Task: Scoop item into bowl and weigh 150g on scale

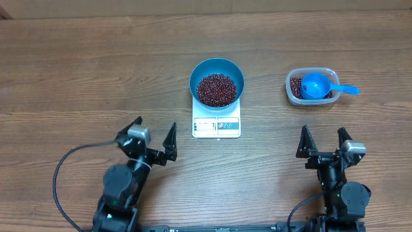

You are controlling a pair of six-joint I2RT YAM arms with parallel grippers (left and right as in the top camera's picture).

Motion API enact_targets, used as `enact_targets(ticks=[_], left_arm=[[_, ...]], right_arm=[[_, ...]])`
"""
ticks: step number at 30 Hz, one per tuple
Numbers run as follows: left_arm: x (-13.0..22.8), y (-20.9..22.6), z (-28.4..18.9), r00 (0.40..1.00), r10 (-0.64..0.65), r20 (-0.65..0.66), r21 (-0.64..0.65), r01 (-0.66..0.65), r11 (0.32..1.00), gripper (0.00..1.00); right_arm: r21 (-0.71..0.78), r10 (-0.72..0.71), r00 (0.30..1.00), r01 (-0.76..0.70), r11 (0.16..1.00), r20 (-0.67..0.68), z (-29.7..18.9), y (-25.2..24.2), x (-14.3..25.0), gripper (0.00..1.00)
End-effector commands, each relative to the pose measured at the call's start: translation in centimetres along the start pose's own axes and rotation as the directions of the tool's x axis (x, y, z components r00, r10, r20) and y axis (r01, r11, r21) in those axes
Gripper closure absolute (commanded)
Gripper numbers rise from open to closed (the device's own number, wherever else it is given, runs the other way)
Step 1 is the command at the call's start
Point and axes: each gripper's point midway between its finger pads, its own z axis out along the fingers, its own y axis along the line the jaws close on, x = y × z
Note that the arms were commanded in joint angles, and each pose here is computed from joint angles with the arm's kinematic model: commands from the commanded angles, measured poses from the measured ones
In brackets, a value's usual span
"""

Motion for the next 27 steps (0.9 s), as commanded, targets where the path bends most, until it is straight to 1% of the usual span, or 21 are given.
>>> enact_targets(ticks=[1, 4, 8, 12, 14, 16, 19, 27], left_arm=[[1.1, 0.3, -0.8, 0.999, 0.015, 0.038, 0.006, -0.016, 1.0, 0.0], [2.1, 0.7, -1.4, 0.999, 0.017, 0.036, -0.007, -0.017, 1.0, 0.0], [2.1, 1.2, -2.1, 0.999, 0.031, 0.036, -0.036, -0.03, 0.999, 0.0], [2.6, 2.7, -3.3, 0.999, 0.04, 0.028, -0.121, -0.036, 0.992, 0.01], [2.9, 3.1, -3.8, 0.998, 0.068, 0.017, -0.141, -0.065, 0.988, 0.0], [1.9, 3.0, -3.9, 0.986, 0.157, 0.048, -0.137, -0.149, 0.979, 0.0], [2.4, 4.1, -4.1, 0.98, 0.201, 0.016, -0.173, -0.195, 0.965, 0.01], [1.9, 7.1, -4.8, 0.972, 0.233, 0.0, -0.297, -0.223, 0.929, 0.0]], right_arm=[[0.0, 0.002, 1.0, -0.002, 1.0, 0.003, 0.0, -0.1, 0.2, 0.0], [0.0, 0.002, 1.0, -0.002, 1.0, 0.003, 0.0, -0.1, 0.2, 0.0], [0.0, 0.002, 1.0, -0.002, 1.0, 0.004, 0.0, -0.1, 0.2, 0.0], [0.0, 0.002, 1.0, -0.002, 1.0, 0.003, 0.0, -0.1, 0.2, 0.0], [0.0, 0.002, 1.0, -0.002, 1.0, 0.003, 0.0, -0.1, 0.2, 0.0], [0.0, 0.002, 1.0, -0.002, 1.0, 0.003, 0.0, -0.1, 0.2, 0.0], [0.0, 0.002, 1.0, -0.002, 1.0, 0.004, 0.0, -0.1, 0.2, 0.0], [0.0, 0.002, 1.0, -0.002, 1.0, 0.003, 0.0, -0.1, 0.2, 0.0]])
